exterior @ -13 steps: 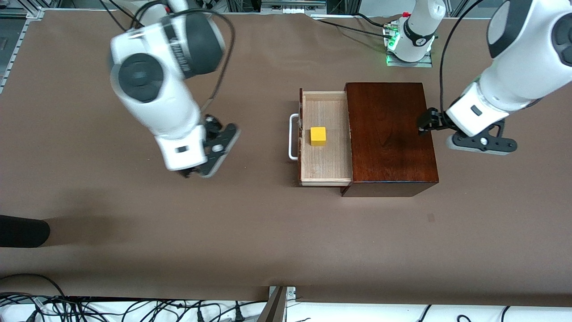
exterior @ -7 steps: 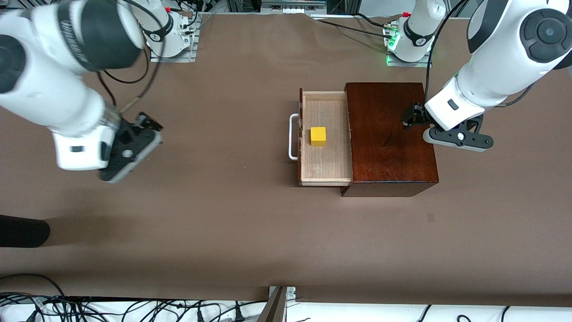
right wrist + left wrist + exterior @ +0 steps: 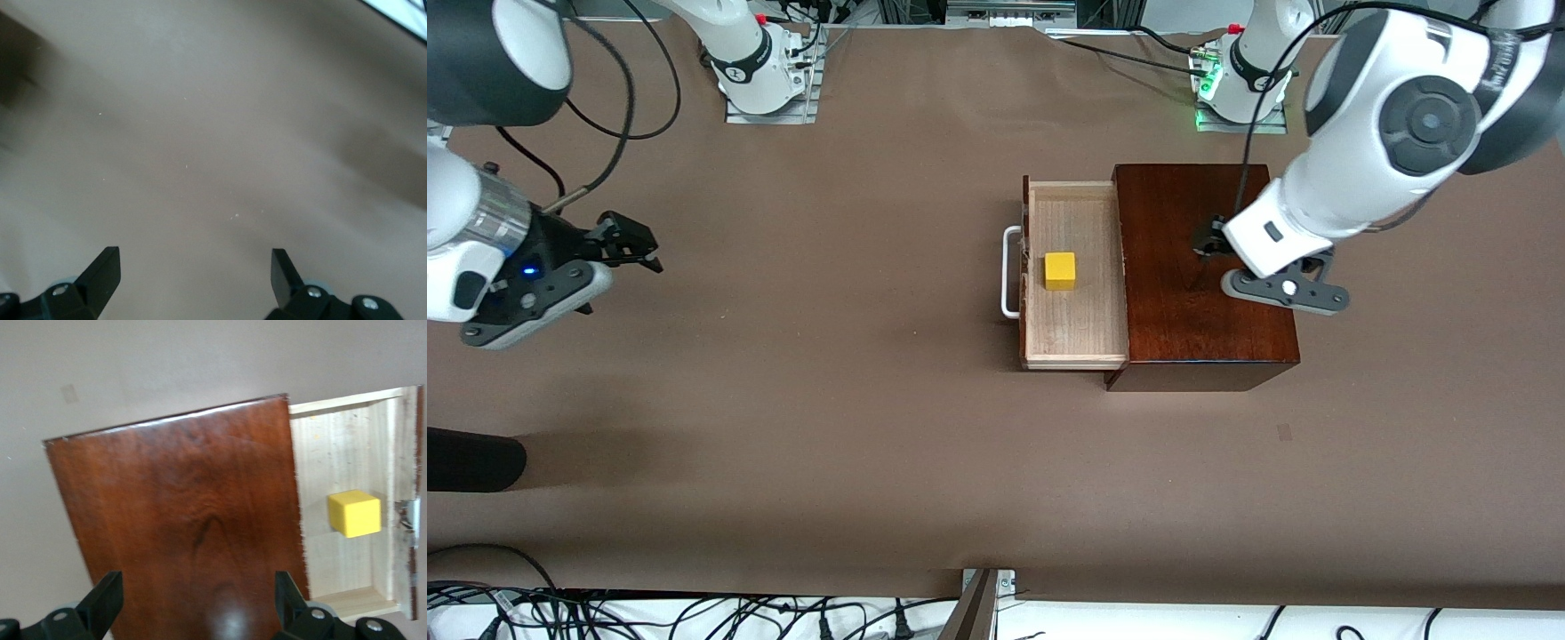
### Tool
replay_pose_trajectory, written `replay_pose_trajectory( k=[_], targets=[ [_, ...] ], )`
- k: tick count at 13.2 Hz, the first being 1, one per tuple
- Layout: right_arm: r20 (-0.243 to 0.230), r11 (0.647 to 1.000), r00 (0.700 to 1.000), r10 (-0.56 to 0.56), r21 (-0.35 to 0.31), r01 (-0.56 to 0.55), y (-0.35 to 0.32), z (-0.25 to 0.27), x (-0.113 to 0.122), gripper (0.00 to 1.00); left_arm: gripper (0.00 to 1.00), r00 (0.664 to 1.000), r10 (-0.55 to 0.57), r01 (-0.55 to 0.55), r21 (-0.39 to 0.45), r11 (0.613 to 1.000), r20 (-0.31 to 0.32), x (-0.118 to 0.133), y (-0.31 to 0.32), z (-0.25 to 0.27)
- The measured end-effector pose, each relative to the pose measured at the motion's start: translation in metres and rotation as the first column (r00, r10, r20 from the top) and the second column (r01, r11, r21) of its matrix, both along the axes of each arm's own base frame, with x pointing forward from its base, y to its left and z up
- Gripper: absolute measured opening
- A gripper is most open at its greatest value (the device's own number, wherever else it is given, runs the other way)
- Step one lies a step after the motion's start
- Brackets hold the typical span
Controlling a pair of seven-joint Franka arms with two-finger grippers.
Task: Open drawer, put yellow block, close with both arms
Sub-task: 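Withdraw the right gripper while the left gripper reaches toward the drawer, then lower the left gripper to the drawer front beside the handle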
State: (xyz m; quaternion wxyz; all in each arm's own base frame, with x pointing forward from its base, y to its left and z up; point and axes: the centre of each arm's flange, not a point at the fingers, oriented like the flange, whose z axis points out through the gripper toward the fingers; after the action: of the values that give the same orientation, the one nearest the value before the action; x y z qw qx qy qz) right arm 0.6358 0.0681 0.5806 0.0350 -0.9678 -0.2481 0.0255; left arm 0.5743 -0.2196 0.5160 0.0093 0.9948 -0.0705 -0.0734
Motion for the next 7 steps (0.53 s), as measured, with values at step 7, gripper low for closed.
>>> replay_pose_trajectory(
  k=[7],
  targets=[
    [0.01,0.946,0.946,-0.325,0.017,0.325,-0.022,0.008,-0.048,1.0,1.0,0.932,0.358,-0.349,0.133,0.928,-0.049,-0.055,-0.147,-0.052]
  ],
)
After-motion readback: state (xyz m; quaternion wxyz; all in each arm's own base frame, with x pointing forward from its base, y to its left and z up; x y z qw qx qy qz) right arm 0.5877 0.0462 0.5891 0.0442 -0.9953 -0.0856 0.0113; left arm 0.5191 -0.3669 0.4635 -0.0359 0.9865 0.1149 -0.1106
